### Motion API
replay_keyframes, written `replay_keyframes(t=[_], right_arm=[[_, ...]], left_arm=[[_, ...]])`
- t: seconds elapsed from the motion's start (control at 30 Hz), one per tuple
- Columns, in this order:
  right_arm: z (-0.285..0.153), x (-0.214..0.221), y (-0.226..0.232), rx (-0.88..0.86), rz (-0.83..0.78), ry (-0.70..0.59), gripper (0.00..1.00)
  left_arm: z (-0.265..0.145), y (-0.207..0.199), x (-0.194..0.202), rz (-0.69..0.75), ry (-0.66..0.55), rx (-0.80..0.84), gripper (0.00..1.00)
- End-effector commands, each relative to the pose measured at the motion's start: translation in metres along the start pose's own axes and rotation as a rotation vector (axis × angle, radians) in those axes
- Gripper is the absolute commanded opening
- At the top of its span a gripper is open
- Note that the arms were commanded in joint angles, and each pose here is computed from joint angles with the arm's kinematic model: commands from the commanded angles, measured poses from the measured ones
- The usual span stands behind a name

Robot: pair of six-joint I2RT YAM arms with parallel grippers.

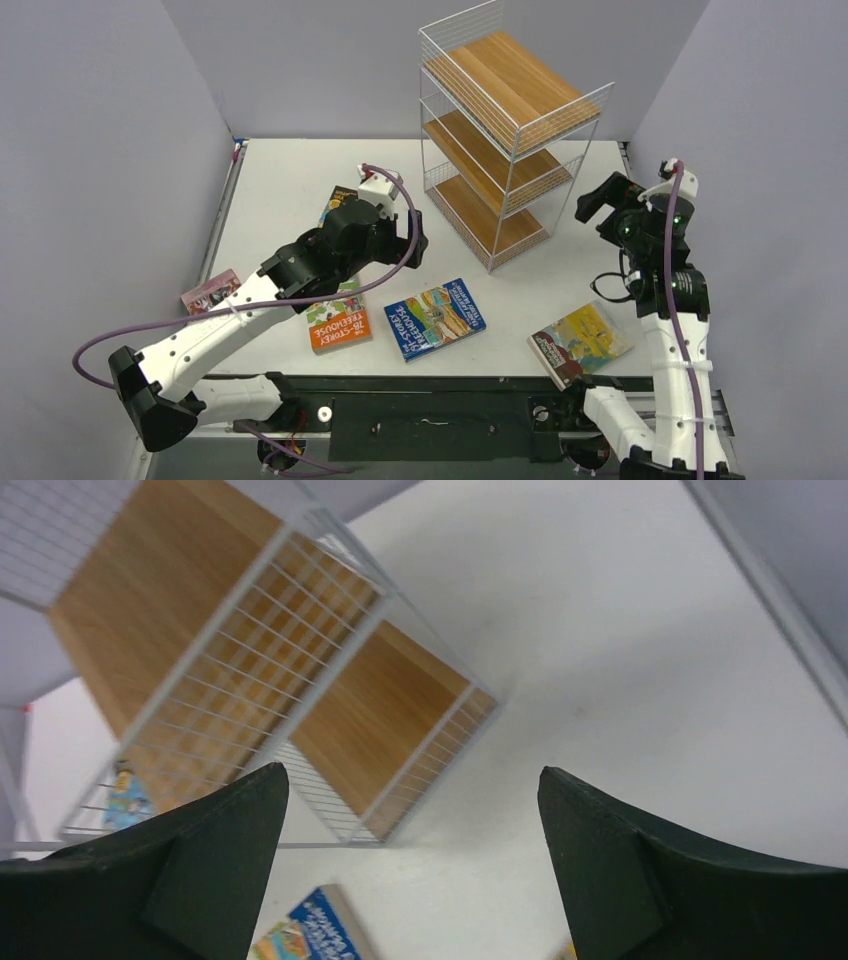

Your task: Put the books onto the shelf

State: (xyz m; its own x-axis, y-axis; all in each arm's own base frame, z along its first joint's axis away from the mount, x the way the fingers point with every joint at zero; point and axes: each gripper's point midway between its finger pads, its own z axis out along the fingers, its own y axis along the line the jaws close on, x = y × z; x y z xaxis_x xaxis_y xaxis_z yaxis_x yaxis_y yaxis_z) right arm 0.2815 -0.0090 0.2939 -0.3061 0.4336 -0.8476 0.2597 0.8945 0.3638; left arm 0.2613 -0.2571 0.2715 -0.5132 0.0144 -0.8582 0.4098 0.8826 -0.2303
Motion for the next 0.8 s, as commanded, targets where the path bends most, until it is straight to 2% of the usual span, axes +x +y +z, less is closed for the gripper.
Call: replay_keyframes(t=[0.0, 0.3, 0.47, 0.6, 0.77], right_arm=[[0.000, -0.051, 0.072, -0.316, 0.094, -0.089, 0.90], [0.021, -0.087, 0.078, -0.292, 0.085, -0.170, 0.91], [0.040, -0.087, 0.071, -0.252, -0.068, -0.143, 0.80], [0.049, -0.090, 0.072, -0.255, -0.202, -0.128, 0.80], [0.057, -0.097, 0.078, -0.292, -0.298, -0.160, 0.79]], left_arm=[[-0.018, -0.011, -0.046, -0.027, -0.200, 0.053, 0.93], [-0.013, -0.023, -0.045, -0.048, -0.159, 0.093, 0.93], [-0.019, -0.010, -0.047, -0.048, -0.188, 0.040, 0.93], [-0.031, 0.004, -0.049, -0.048, -0.239, 0.001, 0.94], [-0.031, 0.006, -0.043, -0.063, -0.231, 0.005, 0.96]])
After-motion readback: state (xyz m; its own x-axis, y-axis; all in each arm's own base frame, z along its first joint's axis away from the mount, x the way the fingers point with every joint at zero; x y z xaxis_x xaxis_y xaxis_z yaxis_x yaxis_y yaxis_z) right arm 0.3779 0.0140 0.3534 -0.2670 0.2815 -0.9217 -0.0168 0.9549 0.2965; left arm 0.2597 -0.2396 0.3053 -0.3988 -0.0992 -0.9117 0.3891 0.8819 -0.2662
